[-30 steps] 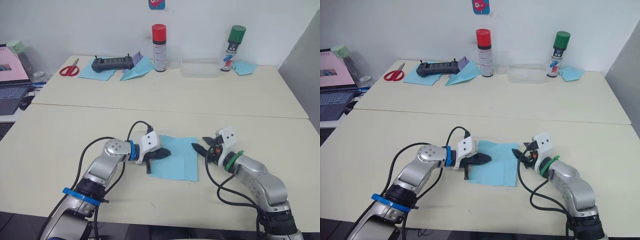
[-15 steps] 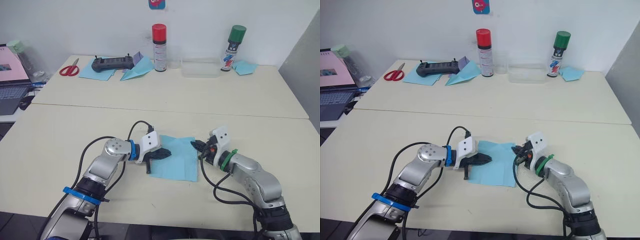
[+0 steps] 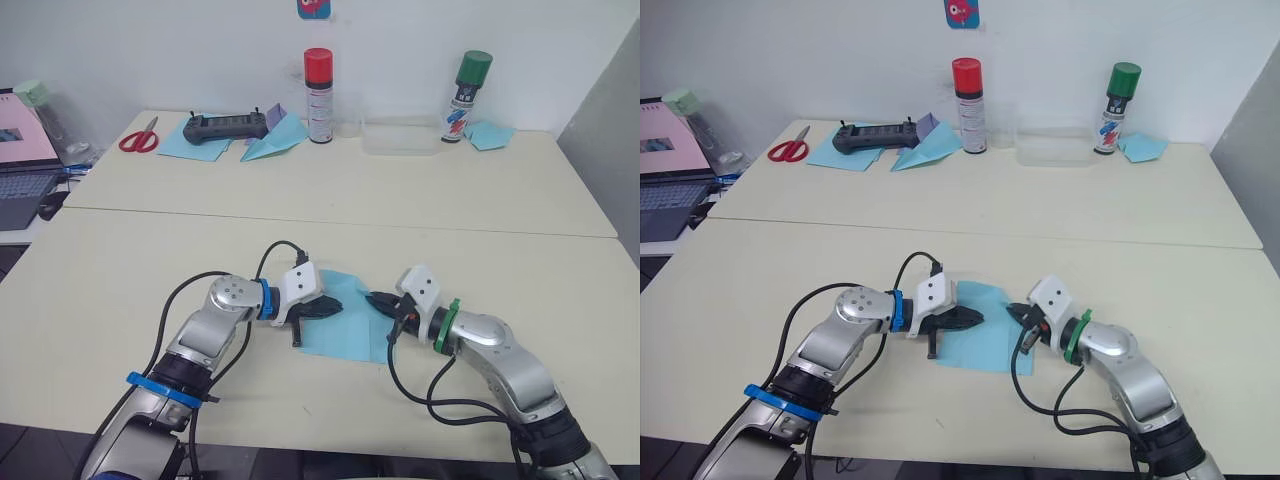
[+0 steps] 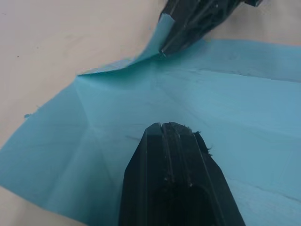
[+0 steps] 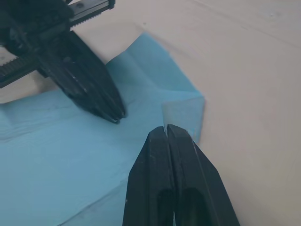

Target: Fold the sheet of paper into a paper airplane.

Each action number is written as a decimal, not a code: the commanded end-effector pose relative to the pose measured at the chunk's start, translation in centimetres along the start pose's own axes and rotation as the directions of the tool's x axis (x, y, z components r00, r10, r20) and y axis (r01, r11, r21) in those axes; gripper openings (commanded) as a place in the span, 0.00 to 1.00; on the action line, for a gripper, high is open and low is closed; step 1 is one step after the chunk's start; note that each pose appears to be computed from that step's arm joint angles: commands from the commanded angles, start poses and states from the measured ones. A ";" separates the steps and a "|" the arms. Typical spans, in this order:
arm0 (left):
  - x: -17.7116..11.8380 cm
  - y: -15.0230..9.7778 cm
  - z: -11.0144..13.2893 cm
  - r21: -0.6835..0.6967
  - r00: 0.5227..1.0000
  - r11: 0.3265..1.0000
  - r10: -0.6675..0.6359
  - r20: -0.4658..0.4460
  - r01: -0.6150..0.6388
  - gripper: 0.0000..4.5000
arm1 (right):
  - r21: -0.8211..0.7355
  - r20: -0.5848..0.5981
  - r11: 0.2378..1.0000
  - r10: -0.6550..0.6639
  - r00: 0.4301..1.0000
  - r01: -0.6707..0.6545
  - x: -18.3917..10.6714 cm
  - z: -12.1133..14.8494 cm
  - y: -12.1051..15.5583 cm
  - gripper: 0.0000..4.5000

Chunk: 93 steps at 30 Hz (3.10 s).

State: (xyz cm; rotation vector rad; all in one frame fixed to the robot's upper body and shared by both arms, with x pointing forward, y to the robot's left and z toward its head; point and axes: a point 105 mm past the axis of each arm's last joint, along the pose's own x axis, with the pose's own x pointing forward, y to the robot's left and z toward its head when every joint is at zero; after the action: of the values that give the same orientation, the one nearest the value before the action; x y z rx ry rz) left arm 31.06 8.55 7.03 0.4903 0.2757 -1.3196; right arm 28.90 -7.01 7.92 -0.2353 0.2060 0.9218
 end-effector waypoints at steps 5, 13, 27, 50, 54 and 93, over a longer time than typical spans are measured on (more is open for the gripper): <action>0.6 -0.6 -1.6 -0.016 0.998 0.999 -0.032 -0.063 0.031 0.00 | -0.069 -0.093 0.997 0.019 0.995 -0.025 0.7 -1.2 -0.1 0.01; 1.4 1.4 2.9 -0.060 0.994 0.998 0.024 0.106 -0.017 0.00 | -0.095 -0.122 0.995 -0.019 0.992 0.007 0.9 -1.5 -1.3 0.01; 2.7 5.0 5.5 -0.074 0.983 0.995 0.084 0.165 -0.073 0.00 | -0.092 -0.138 0.996 -0.025 0.990 0.013 0.7 -1.9 -1.2 0.01; 4.9 2.1 0.0 0.087 0.995 0.994 -0.056 -0.083 0.064 0.00 | 0.307 -0.101 0.935 0.220 0.970 -0.180 -0.2 -0.5 3.4 0.53; 5.1 1.7 -0.5 0.107 0.992 0.991 -0.071 -0.103 0.082 0.00 | 0.328 -0.037 0.918 0.250 0.968 -0.224 -1.0 0.9 3.7 0.53; 4.7 2.4 -0.9 0.157 0.993 0.985 -0.059 -0.099 0.074 0.00 | 0.223 -0.108 0.975 0.016 0.994 0.008 -4.7 -1.0 0.3 0.00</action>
State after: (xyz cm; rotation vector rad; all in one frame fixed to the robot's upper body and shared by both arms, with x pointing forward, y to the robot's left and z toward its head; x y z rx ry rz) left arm 35.18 4.39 7.17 0.6518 0.1444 -1.3872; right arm 25.57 -10.87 6.58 -0.0996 0.4795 0.8621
